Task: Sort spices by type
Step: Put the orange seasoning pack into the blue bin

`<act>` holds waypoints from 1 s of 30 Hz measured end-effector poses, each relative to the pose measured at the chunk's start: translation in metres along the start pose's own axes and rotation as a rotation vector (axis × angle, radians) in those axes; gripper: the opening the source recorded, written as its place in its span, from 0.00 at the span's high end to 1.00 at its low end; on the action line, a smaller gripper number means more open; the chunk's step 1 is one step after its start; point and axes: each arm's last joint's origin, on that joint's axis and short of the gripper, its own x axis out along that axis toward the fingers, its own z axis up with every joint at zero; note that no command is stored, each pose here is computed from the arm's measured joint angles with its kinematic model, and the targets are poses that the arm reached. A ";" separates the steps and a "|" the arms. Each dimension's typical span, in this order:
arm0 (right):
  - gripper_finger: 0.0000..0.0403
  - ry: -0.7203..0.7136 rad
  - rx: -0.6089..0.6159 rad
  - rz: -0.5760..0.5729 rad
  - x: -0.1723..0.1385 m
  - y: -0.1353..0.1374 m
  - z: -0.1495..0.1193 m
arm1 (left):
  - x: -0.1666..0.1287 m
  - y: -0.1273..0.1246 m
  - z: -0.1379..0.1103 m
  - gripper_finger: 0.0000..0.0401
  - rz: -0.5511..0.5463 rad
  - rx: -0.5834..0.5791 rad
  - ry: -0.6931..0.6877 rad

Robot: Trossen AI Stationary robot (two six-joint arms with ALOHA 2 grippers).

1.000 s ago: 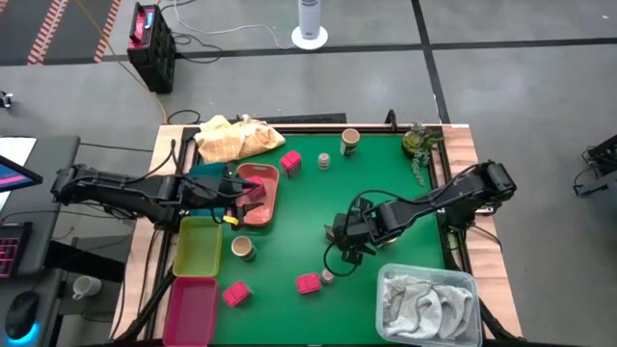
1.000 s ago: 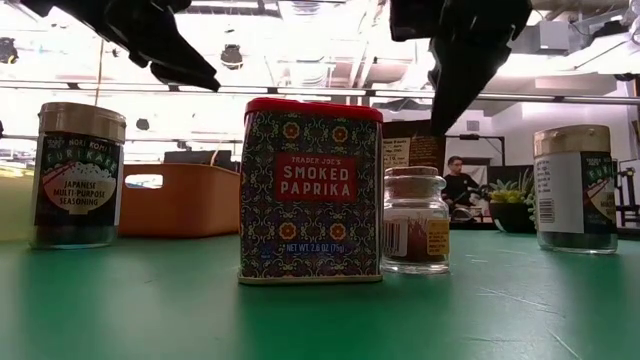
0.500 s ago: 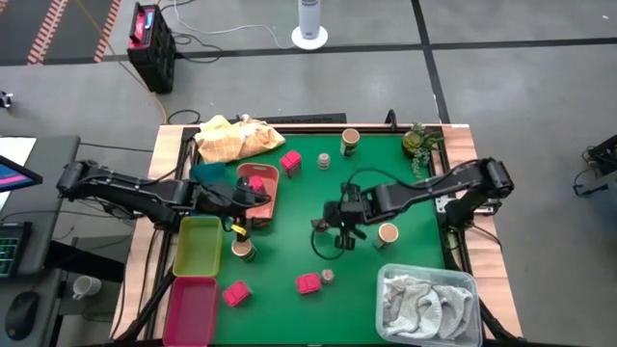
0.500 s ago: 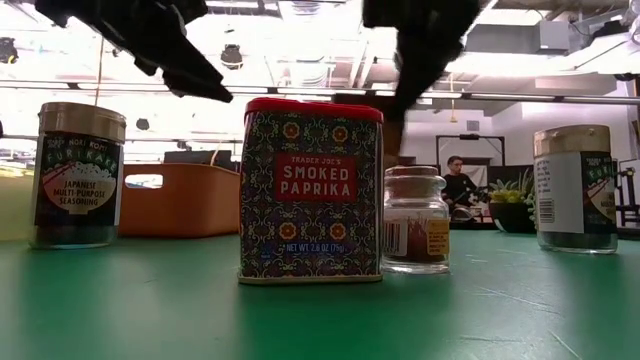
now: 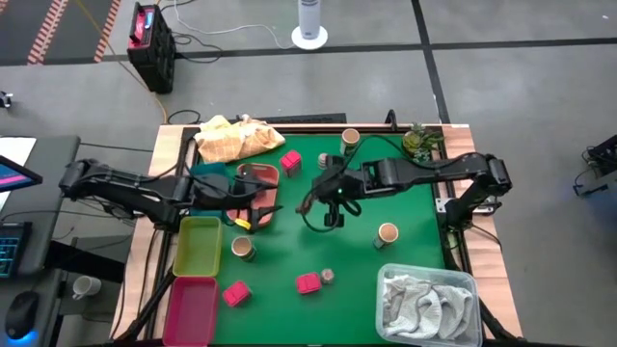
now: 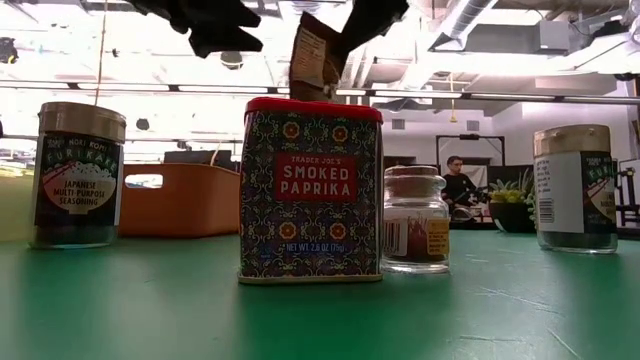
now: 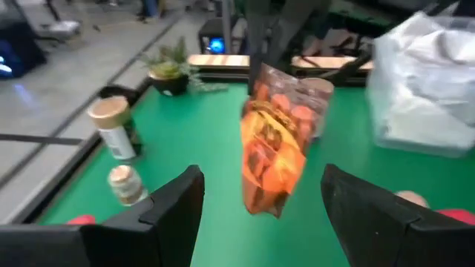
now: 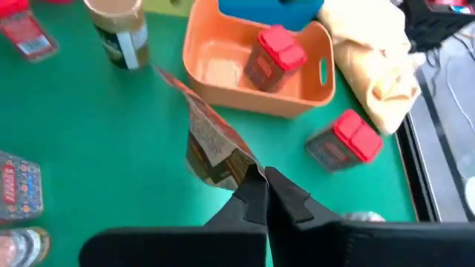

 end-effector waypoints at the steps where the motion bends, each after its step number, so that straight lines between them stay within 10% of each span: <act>1: 0.96 -0.012 0.002 0.003 0.001 -0.002 0.001 | 0.003 0.000 0.000 0.33 0.018 0.011 -0.009; 22: 0.96 -0.086 0.079 -0.043 0.006 -0.031 0.006 | 0.034 -0.012 0.020 0.27 -0.006 0.057 -0.071; 30: 0.96 -0.148 0.026 -0.028 0.003 -0.022 0.013 | 0.034 -0.006 0.020 0.27 0.169 0.085 -0.066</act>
